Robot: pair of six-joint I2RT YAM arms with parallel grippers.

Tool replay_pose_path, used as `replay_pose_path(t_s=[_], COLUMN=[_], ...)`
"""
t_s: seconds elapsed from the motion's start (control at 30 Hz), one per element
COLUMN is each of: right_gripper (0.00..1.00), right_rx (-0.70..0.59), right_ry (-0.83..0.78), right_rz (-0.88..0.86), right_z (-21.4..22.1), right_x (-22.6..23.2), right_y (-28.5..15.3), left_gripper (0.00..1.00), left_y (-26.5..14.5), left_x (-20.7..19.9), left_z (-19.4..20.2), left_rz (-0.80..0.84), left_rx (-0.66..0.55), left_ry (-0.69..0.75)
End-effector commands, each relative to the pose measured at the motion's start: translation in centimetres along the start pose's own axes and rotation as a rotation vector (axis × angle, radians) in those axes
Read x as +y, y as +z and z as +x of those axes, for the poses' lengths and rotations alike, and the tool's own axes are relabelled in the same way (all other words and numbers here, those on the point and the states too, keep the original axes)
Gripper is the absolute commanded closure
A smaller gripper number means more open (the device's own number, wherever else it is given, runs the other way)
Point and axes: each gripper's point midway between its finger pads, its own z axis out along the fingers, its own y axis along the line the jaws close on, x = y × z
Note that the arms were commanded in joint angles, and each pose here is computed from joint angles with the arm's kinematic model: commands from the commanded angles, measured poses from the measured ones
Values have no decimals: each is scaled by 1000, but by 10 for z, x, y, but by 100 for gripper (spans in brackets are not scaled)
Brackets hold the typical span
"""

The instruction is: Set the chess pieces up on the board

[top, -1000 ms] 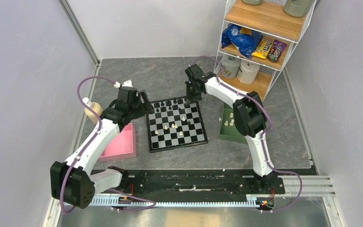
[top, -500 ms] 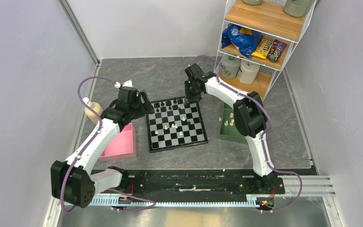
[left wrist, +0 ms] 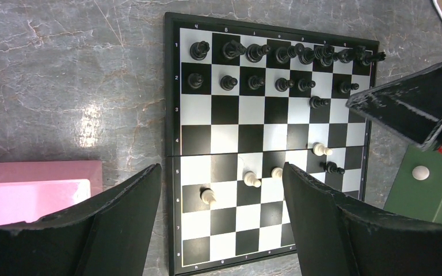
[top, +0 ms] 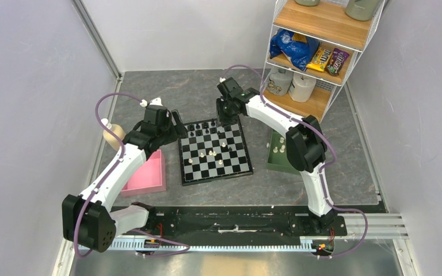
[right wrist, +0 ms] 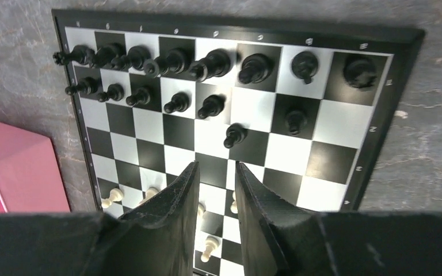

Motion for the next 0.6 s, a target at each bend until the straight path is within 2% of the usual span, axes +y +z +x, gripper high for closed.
replay_pose_path(t_s=[0.0,0.57], right_gripper=[64,67], right_rx=[4,48], right_ry=[-37,-80], right_rz=[-21,40], right_z=[-1,9], right_x=[15,4], right_y=[6,31], left_gripper=[17,17], left_y=[-5,-8], left_x=[-3,3], left_z=[-14,-14], left_rz=[21,5], left_rx=[-52,-61], left_ry=[24,23])
